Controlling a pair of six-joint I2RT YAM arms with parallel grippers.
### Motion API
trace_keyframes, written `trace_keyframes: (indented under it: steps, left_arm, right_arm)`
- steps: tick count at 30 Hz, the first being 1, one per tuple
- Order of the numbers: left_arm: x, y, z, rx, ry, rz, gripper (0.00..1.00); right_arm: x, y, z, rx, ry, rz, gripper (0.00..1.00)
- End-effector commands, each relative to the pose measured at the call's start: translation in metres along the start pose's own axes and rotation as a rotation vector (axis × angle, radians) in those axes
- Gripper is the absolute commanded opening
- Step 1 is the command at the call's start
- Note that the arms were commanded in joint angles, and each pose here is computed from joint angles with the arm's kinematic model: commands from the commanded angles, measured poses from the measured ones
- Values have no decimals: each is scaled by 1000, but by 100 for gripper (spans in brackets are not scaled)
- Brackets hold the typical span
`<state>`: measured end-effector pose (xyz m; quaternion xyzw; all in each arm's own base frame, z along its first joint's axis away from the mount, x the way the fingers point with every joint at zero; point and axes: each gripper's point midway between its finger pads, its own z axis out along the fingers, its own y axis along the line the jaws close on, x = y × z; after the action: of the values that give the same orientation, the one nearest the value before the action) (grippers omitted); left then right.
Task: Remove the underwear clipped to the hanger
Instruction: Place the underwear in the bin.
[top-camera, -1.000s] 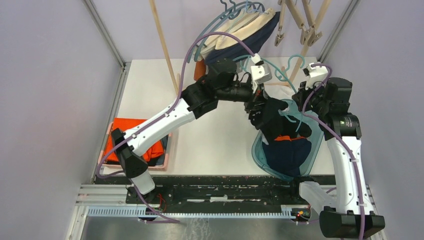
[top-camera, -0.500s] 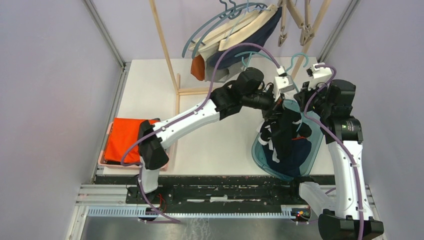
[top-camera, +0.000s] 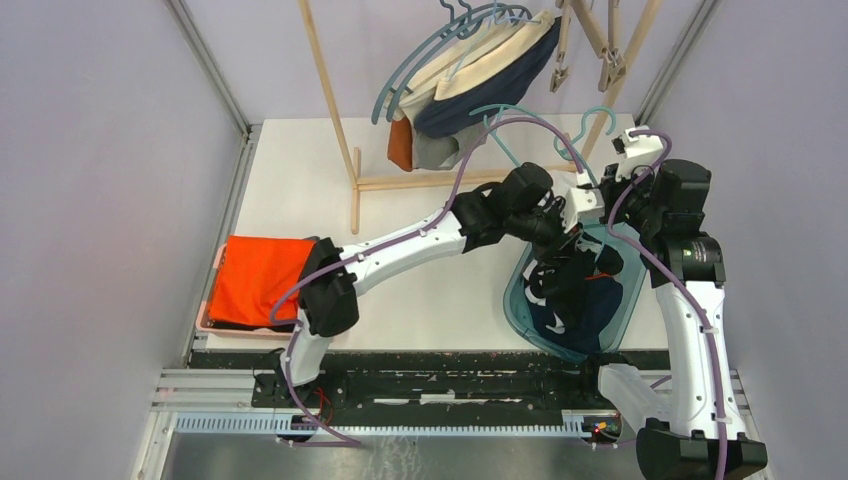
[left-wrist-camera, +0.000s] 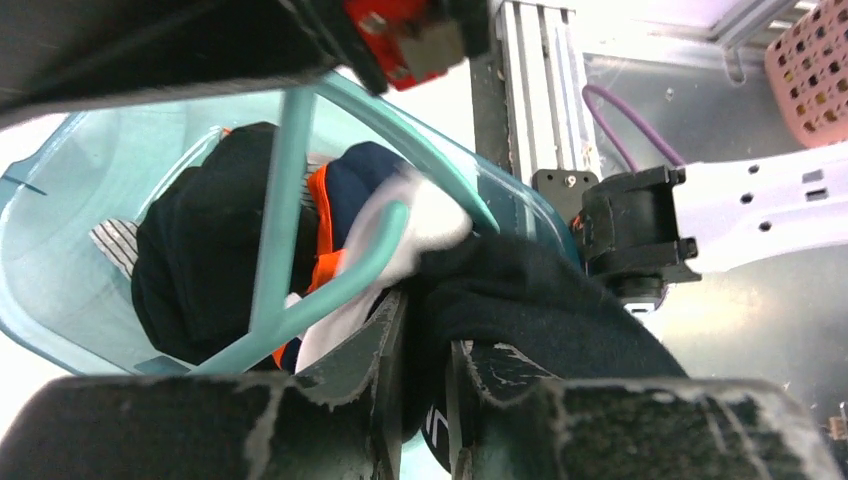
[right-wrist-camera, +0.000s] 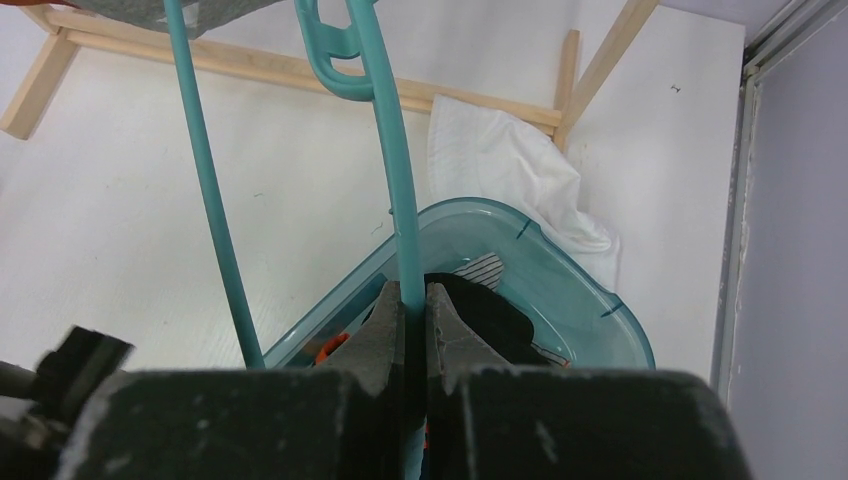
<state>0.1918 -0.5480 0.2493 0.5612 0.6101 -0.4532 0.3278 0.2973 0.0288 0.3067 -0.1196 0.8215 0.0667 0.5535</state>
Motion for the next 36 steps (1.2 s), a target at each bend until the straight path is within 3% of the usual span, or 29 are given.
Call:
trace_keyframes:
  steps: [1, 5, 9, 11, 17, 19, 24, 29, 36]
  left_arm:
    - [14, -12, 10, 43, 44, 119, 27]
    - [28, -15, 15, 51, 80, 136, 31]
    - [29, -14, 11, 34, 100, 152, 42]
    - [21, -16, 2, 21, 96, 185, 52]
    - [2, -19, -40, -64, 97, 297, 92]
    - [-2, -14, -54, -130, 91, 329, 99]
    - [-20, -4, -90, -279, 83, 373, 99]
    - [-20, -11, -128, -326, 141, 410, 99]
    - [-8, -8, -214, -454, 210, 434, 99]
  right_arm:
    - [-24, -3, -5, 13, -82, -35, 1]
    - [-28, -18, -8, 78, -55, -97, 1]
    - [-34, -23, -14, 96, -40, -168, 1]
    - [-34, -19, -18, 68, -26, -209, 1]
    - [-25, -10, -34, 6, 27, -336, 1]
    - [-21, -10, -37, 1, 43, -367, 1]
    - [-12, 6, -36, -110, 86, -367, 2]
    - [-3, 25, -39, -244, 111, -399, 2]
    - [19, 65, -61, -485, 71, -526, 1]
